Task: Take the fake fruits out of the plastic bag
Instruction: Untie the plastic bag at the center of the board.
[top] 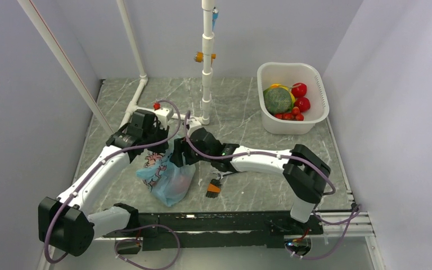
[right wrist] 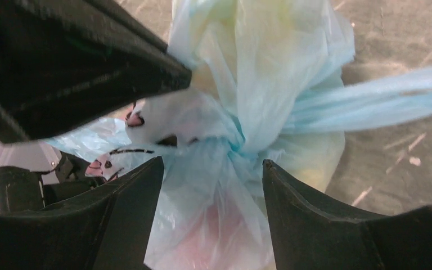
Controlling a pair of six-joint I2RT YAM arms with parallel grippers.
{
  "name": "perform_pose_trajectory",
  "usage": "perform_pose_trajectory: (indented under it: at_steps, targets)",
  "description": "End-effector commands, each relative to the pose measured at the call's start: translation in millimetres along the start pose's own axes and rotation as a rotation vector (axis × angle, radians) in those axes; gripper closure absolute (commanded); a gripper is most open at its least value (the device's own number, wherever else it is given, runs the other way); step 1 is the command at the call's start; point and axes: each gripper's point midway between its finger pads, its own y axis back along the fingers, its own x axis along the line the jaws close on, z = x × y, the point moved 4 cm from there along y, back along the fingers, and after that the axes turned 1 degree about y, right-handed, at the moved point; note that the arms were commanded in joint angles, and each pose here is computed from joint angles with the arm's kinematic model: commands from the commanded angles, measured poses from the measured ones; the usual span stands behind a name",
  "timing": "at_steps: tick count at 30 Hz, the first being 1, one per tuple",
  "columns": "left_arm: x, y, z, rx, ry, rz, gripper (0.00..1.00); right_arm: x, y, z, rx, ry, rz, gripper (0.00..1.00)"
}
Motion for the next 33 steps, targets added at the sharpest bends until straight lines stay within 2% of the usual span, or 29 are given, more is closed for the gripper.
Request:
perform_pose_trajectory:
  at_steps: [1, 5, 8, 10, 12, 13, 20, 33]
  targets:
    - [2.6, 7.6, 10.0, -0.068, -0.049, 0.055, 1.00, 25.3, -15.6, 34.2, -0.092, 0.019, 0.069, 0.37]
    - [12.1, 12.5, 12.9, -0.090, -0.038, 0.132, 1.00, 26.4, -15.2, 17.3, -0.076, 0.031, 0.044, 0.60]
    - [21.5, 12.6, 10.7, -0.084, -0.021, 0.203, 1.00, 23.3, 0.1, 6.2, -0.122, 0.040, 0.013, 0.67]
    - [26.6, 12.1, 9.6, -0.075, -0.012, 0.243, 1.00, 20.9, 7.9, 4.0, -0.138, 0.045, 0.007, 0.76]
    - [30.8, 11.3, 9.7, -0.066, -0.004, 0.275, 1.00, 16.3, 11.6, 4.2, -0.140, 0.052, -0.019, 0.95]
    - [33.0, 11.3, 10.3, -0.064, 0.000, 0.291, 1.00, 15.8, 13.3, 4.5, -0.137, 0.061, -0.026, 1.00]
    - [51.2, 17.1, 10.3, -0.066, 0.044, 0.434, 1.00, 28.2, 40.8, -6.3, -0.127, 0.073, 0.017, 1.00]
    - [56.7, 27.9, 11.7, -0.111, 0.048, 0.480, 1.00, 24.3, 74.4, -60.6, -0.050, 0.095, 0.022, 1.00]
